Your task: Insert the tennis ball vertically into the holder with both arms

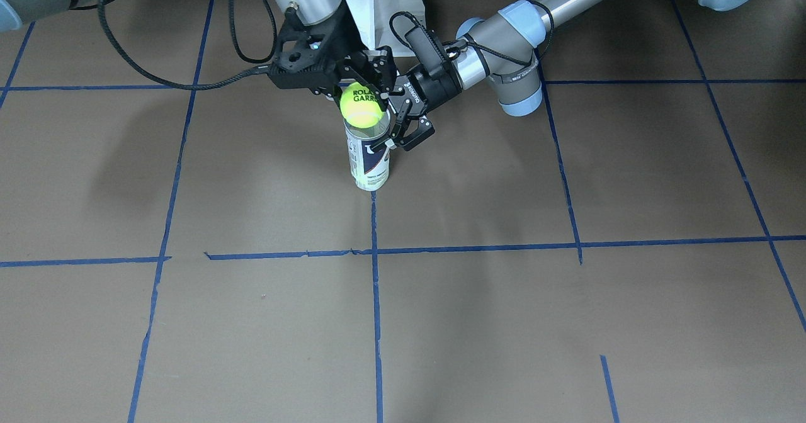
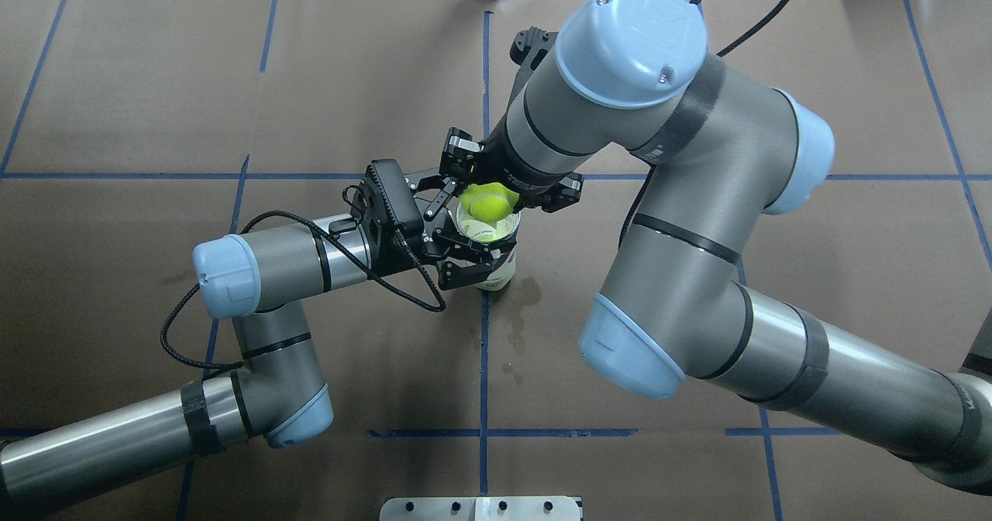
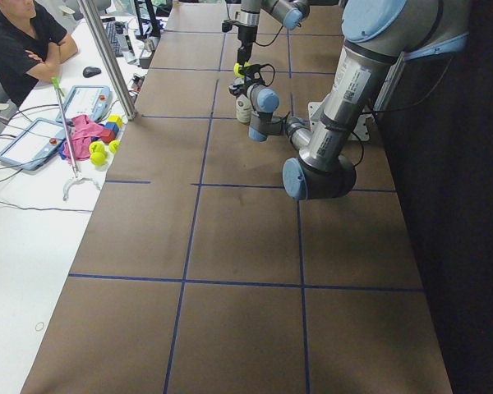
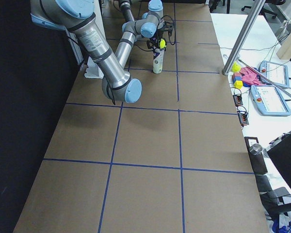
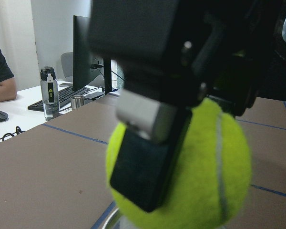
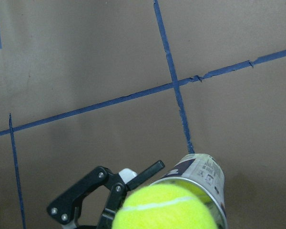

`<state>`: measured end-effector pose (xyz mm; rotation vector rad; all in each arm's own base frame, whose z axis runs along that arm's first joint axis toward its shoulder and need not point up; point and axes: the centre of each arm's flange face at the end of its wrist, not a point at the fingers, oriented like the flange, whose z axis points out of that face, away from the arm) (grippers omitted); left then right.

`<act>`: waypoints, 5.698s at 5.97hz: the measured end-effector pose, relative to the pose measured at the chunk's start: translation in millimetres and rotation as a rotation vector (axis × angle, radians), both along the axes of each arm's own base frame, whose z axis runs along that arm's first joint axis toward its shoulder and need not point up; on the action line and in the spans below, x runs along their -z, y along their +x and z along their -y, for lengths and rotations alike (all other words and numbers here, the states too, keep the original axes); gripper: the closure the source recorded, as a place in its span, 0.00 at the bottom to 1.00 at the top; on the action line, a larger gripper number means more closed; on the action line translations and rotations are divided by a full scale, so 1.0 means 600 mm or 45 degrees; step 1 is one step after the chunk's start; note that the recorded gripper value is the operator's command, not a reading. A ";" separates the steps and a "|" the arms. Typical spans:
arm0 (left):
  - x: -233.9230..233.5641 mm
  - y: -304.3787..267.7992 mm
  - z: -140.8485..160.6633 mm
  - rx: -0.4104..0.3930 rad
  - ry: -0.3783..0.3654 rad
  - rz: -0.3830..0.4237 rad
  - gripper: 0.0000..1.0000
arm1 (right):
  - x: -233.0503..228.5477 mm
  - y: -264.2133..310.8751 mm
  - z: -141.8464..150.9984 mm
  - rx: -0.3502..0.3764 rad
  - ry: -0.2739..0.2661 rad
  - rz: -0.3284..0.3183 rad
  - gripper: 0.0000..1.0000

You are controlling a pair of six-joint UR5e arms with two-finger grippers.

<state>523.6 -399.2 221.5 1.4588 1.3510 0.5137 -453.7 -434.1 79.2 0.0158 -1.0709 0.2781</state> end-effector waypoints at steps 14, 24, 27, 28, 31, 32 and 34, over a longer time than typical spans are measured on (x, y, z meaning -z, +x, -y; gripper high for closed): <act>-0.164 -0.215 0.010 0.122 -0.127 0.102 0.00 | -0.367 0.439 0.227 0.108 0.301 -0.336 0.01; -0.464 -0.827 0.303 0.019 -1.594 0.781 0.00 | -0.800 0.786 0.345 0.297 0.171 -0.519 0.00; -0.482 -0.886 0.229 -0.023 -1.804 0.852 0.00 | -0.824 0.788 0.337 0.303 0.138 -0.503 0.00; -0.516 -0.892 0.196 -0.001 -1.822 0.875 0.00 | -0.827 0.787 0.335 0.305 0.136 -0.502 0.00; -0.570 -0.882 0.170 -0.052 -1.861 0.869 0.00 | -0.855 0.789 0.302 0.300 0.165 -0.501 0.00; -0.578 -0.878 0.166 -0.099 -1.873 0.842 0.00 | -0.880 0.790 0.284 0.286 0.226 -0.503 0.00; -0.606 -0.881 0.159 -0.137 -1.844 0.862 0.00 | -0.880 0.782 0.286 0.277 0.194 -0.487 0.00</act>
